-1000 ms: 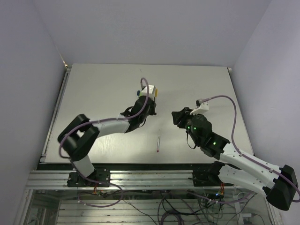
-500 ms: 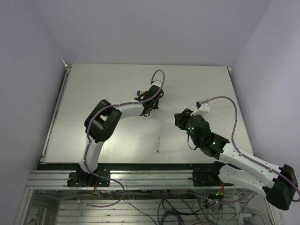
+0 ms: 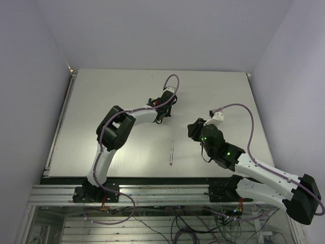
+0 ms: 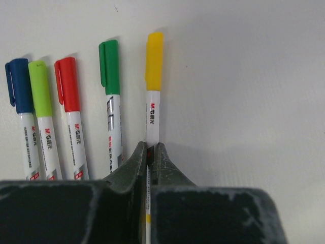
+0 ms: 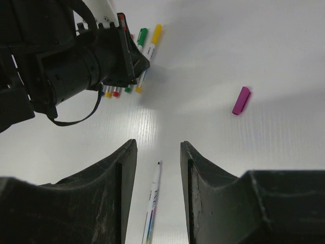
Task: Insert the pens into the pen caps
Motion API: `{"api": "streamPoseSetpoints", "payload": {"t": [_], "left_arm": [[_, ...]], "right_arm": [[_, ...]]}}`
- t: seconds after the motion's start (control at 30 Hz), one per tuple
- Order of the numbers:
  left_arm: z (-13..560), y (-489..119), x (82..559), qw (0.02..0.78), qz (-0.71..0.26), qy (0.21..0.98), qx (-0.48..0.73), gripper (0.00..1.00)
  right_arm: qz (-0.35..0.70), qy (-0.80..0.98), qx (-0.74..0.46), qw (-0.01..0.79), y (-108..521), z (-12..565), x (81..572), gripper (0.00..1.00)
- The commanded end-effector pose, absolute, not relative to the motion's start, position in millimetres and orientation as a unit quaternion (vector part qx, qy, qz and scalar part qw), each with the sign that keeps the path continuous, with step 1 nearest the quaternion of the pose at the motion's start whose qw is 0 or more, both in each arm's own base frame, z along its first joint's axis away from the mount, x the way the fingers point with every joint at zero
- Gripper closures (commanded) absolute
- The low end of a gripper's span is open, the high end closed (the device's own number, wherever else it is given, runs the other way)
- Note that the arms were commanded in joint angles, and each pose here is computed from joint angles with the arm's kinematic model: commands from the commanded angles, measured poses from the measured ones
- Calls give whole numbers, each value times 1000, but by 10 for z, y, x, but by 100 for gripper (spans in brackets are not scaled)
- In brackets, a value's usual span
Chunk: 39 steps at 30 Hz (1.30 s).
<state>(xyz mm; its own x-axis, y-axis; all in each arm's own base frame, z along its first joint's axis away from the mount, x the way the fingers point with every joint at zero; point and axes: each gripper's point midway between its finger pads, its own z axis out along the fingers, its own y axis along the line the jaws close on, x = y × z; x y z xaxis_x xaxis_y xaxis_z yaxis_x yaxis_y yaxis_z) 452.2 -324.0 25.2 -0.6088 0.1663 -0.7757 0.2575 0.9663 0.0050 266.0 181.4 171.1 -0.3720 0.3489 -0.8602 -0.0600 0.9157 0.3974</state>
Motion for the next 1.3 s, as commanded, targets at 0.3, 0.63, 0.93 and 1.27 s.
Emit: {"api": "streamPoseSetpoints", "payload": {"t": [0.3, 0.63, 0.93, 1.27], "left_arm": [[394, -3225, 4668, 433, -51, 894, 106, 59], [964, -3300, 4650, 472, -97, 870, 102, 53], [1526, -3258, 4395, 502, -157, 846, 93, 58], [1145, -3005, 3586, 442, -160, 876, 111, 56]], "right_arm": [[189, 802, 87, 560, 1851, 1767, 2695, 61], [190, 799, 84, 565, 1866, 1806, 2711, 62], [177, 797, 87, 571, 1816, 1821, 2730, 62], [124, 806, 142, 561, 1531, 1640, 2806, 49]]}}
